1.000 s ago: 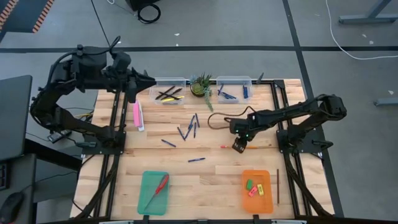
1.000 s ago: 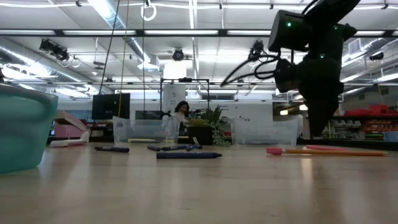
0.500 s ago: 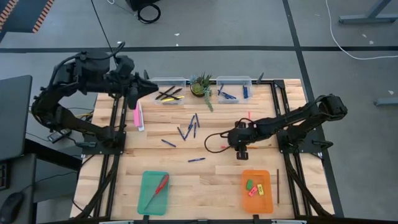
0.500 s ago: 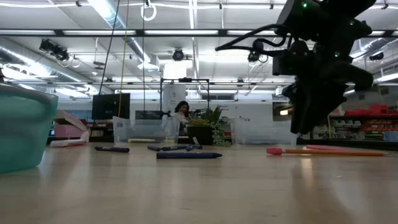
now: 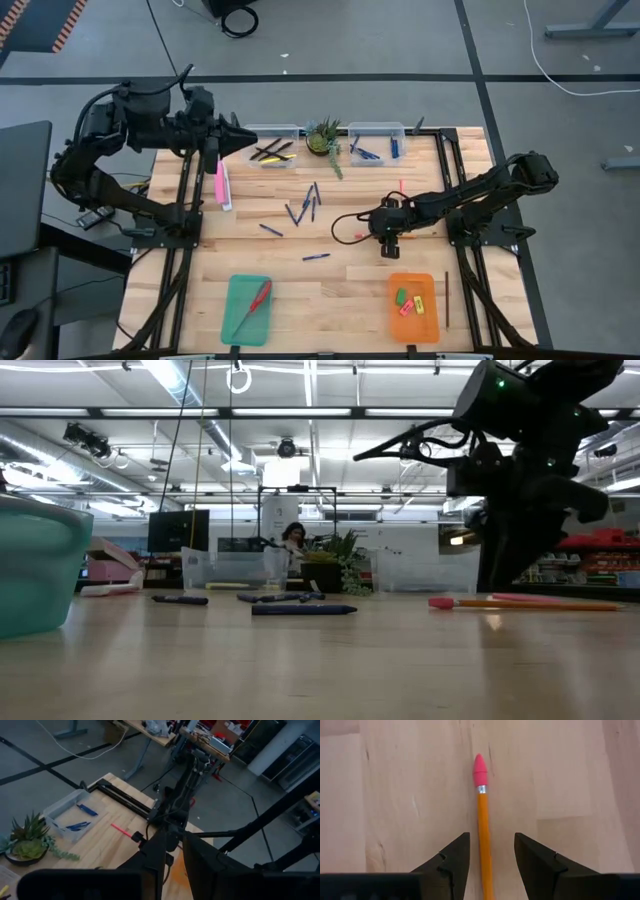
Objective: Sort crayons/erasers/pens/pencils in bins
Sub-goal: Put the yellow pencil into the right transparent bin
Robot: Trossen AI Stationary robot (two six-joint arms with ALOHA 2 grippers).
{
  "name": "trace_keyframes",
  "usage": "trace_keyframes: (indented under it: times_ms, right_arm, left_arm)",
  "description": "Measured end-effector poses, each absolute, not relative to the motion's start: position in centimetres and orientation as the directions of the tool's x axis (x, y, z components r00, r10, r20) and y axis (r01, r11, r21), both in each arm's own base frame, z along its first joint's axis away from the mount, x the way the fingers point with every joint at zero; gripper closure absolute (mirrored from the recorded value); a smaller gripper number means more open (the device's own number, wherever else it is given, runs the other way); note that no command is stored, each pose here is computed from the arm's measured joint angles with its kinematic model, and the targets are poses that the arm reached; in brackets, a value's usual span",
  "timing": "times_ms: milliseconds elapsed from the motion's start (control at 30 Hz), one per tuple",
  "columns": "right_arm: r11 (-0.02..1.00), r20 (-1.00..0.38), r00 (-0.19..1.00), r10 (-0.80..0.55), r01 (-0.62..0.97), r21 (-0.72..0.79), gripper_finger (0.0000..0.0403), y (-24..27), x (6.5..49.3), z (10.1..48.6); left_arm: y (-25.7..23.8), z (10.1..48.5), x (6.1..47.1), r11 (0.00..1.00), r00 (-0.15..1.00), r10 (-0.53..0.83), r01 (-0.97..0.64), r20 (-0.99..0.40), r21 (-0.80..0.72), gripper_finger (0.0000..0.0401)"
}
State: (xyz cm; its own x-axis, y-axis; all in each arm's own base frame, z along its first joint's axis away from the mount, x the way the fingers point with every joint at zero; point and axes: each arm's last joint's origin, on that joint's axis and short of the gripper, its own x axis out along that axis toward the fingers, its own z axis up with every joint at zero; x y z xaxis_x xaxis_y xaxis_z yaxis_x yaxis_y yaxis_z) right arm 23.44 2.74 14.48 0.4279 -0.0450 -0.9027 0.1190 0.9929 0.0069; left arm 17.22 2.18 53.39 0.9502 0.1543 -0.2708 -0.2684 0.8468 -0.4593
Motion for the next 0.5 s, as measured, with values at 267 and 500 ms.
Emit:
trace_keyframes:
  times_ms: [267, 500]
  right_arm:
    - [0.979, -0.928, 0.371, -0.039, 0.199, 0.038, 0.0242, 2.8, 21.9, 12.8]
    - [0.979, -0.929, 0.368, -0.038, 0.201, 0.040, 0.0273, 2.8, 21.9, 12.8]
  left_arm:
    - [1.8, 53.1, 18.0, 0.841, 0.948, 0.131, -0.261, -0.289, -0.475, 0.0330]
    - [1.4, 52.5, 19.5, 0.841, 0.940, 0.102, -0.257, -0.327, -0.476, 0.0334]
